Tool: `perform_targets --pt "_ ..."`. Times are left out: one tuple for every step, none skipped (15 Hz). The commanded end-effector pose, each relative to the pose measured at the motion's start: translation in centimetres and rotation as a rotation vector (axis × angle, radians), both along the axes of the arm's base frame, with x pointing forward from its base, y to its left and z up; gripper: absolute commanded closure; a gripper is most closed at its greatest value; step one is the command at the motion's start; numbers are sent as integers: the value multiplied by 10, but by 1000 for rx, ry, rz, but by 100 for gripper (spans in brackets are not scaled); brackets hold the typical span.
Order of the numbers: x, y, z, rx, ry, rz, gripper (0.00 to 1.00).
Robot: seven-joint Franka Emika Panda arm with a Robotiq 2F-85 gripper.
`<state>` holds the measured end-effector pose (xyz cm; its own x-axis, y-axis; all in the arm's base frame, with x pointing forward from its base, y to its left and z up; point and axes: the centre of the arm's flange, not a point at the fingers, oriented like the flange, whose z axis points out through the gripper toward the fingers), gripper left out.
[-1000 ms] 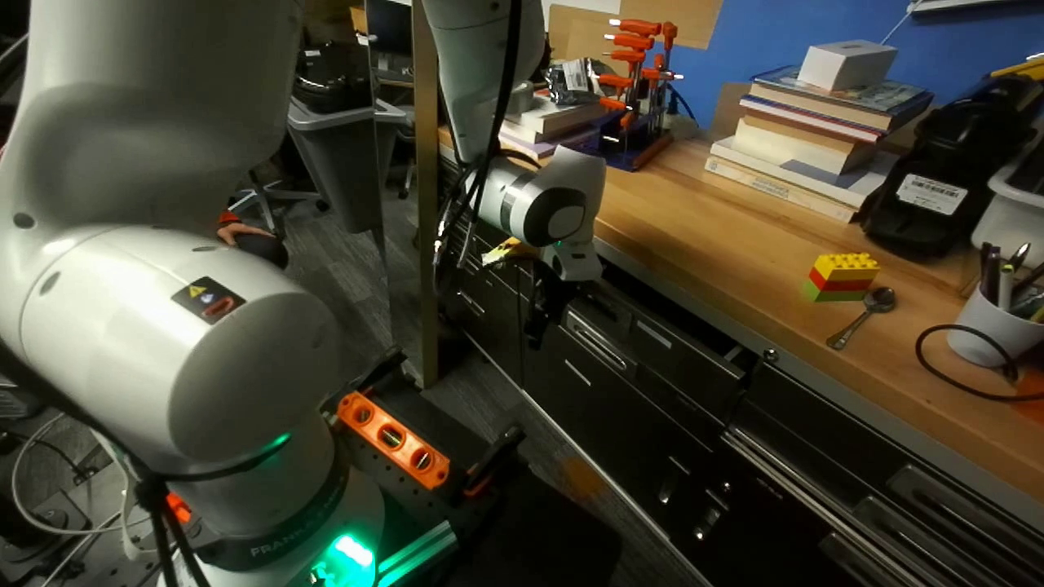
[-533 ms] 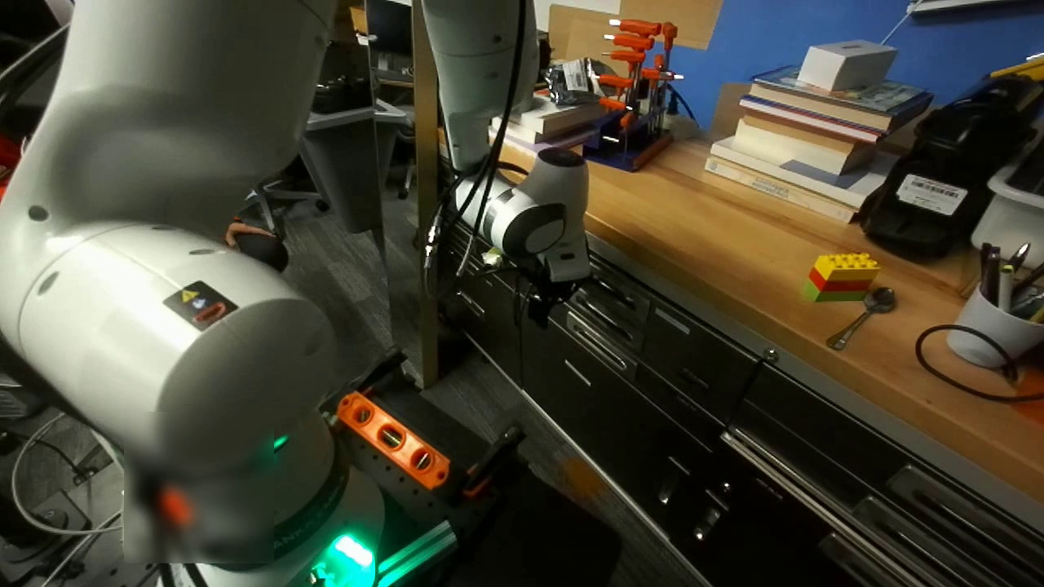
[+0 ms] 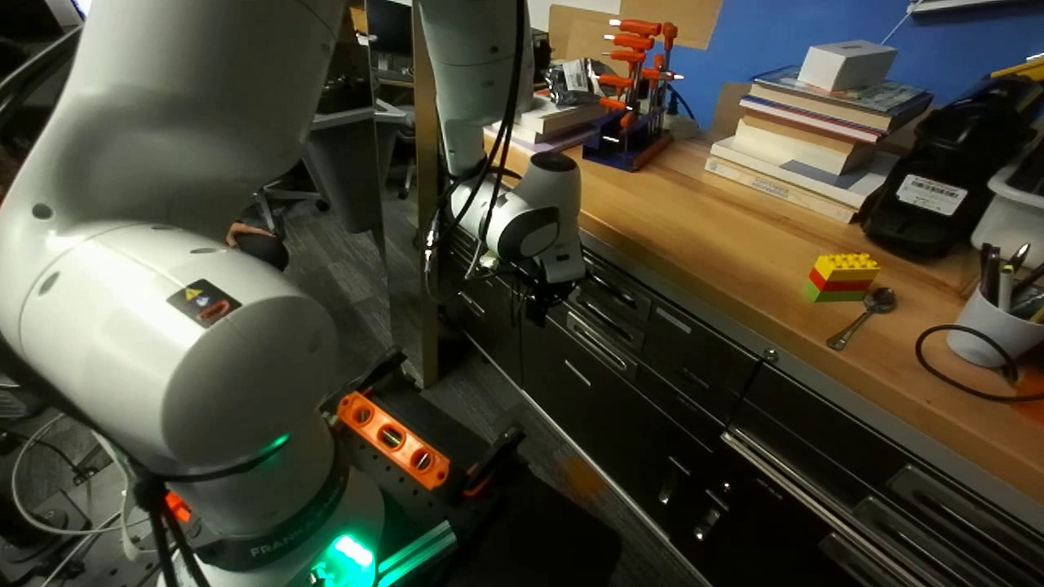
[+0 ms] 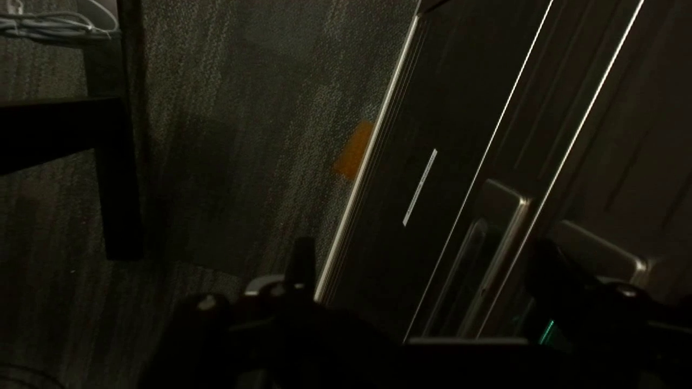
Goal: Put the black objects in the drawer and close it
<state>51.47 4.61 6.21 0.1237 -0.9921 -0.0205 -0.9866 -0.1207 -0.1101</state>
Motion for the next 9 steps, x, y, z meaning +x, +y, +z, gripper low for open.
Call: perform_targets --pt "-11 -21 42 -103 85 15 0" --pt "-20 -31 55 -134 115 15 0" --pt "-29 -41 67 -168 150 6 0" --pt "-39 -49 82 -190 177 11 0" --pt "-48 -58 95 -216 211 13 0" --pt "-58 -65 110 -230 250 32 0" --pt "-68 -71 121 -248 287 55 0" --pt "-78 -78 136 -258 318 98 0" --pt "-87 -84 148 -259 340 169 0"
